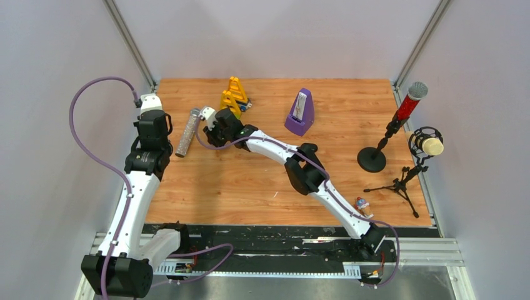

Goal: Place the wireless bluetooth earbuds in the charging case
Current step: Move the left earbud to the center of the board.

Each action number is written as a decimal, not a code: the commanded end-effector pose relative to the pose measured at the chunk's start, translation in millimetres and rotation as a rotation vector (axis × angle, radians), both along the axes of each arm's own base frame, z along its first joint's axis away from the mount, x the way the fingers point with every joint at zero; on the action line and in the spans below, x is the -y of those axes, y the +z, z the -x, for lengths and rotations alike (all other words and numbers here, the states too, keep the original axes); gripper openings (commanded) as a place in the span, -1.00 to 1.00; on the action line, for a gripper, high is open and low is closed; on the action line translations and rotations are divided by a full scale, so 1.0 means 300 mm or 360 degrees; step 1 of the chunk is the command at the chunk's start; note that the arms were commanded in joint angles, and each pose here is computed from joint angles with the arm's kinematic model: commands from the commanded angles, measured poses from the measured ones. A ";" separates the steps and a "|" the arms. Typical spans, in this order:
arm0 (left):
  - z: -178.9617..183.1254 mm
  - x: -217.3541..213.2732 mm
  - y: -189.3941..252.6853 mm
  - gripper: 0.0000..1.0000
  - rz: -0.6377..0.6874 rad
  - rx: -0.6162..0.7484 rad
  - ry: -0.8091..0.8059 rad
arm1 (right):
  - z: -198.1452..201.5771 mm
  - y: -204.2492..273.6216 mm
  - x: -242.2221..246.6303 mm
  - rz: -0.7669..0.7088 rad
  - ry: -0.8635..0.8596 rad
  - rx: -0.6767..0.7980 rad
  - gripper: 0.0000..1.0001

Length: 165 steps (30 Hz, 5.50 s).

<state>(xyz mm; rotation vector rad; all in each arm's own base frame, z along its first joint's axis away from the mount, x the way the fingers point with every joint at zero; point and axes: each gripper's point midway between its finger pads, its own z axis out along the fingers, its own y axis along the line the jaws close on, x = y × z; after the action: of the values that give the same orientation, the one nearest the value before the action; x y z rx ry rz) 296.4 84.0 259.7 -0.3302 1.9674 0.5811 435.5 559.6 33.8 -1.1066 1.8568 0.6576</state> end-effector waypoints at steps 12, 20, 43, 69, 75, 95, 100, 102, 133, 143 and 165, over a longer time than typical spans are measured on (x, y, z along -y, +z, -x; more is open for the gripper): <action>-0.041 0.036 0.052 -0.79 0.0065 0.0093 -0.0076 | 0.162 0.375 0.288 -0.0153 0.0108 -0.0399 -0.76; -0.057 0.110 0.054 -0.83 0.0177 0.0126 -0.0263 | 0.494 0.317 0.634 -0.0037 0.0456 -0.0809 -0.65; -0.040 0.182 0.075 -0.81 0.0274 0.0224 -0.0453 | 0.734 0.171 0.884 0.0362 0.1009 -0.0771 -0.18; -0.031 0.177 0.073 -0.80 0.0257 0.0249 -0.0451 | 0.997 0.060 0.880 0.0514 0.1207 0.0115 -0.32; -0.030 0.173 0.069 -0.80 0.0251 0.0246 -0.0441 | 0.999 0.002 0.889 0.0575 0.1224 0.0067 -0.44; -0.038 0.169 0.063 -0.80 0.0249 0.0236 -0.0426 | 0.917 -0.034 0.883 0.0680 0.1111 0.0180 -0.19; -0.039 0.168 0.062 -0.80 0.0248 0.0235 -0.0426 | 0.831 -0.020 0.861 0.0707 0.0972 0.0340 -0.20; -0.040 0.169 0.061 -0.80 0.0249 0.0234 -0.0426 | 0.768 -0.009 0.857 0.0723 0.0866 0.0399 -0.25; -0.033 0.170 0.063 -0.80 0.0244 0.0231 -0.0433 | 0.731 0.040 0.820 0.0508 0.1660 0.0174 0.24; -0.030 0.171 0.069 -0.80 0.0248 0.0235 -0.0433 | 0.745 -0.008 0.898 0.0625 0.1677 0.0013 0.22; -0.021 0.166 0.080 -0.80 0.0243 0.0246 -0.0423 | 0.771 -0.038 0.871 0.0588 0.0928 -0.0321 0.13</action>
<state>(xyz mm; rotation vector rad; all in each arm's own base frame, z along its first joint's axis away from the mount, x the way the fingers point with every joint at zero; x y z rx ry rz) 302.4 33.4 266.4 -0.1737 1.9346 0.2362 193.9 287.3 23.4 -2.0159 1.8356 0.8629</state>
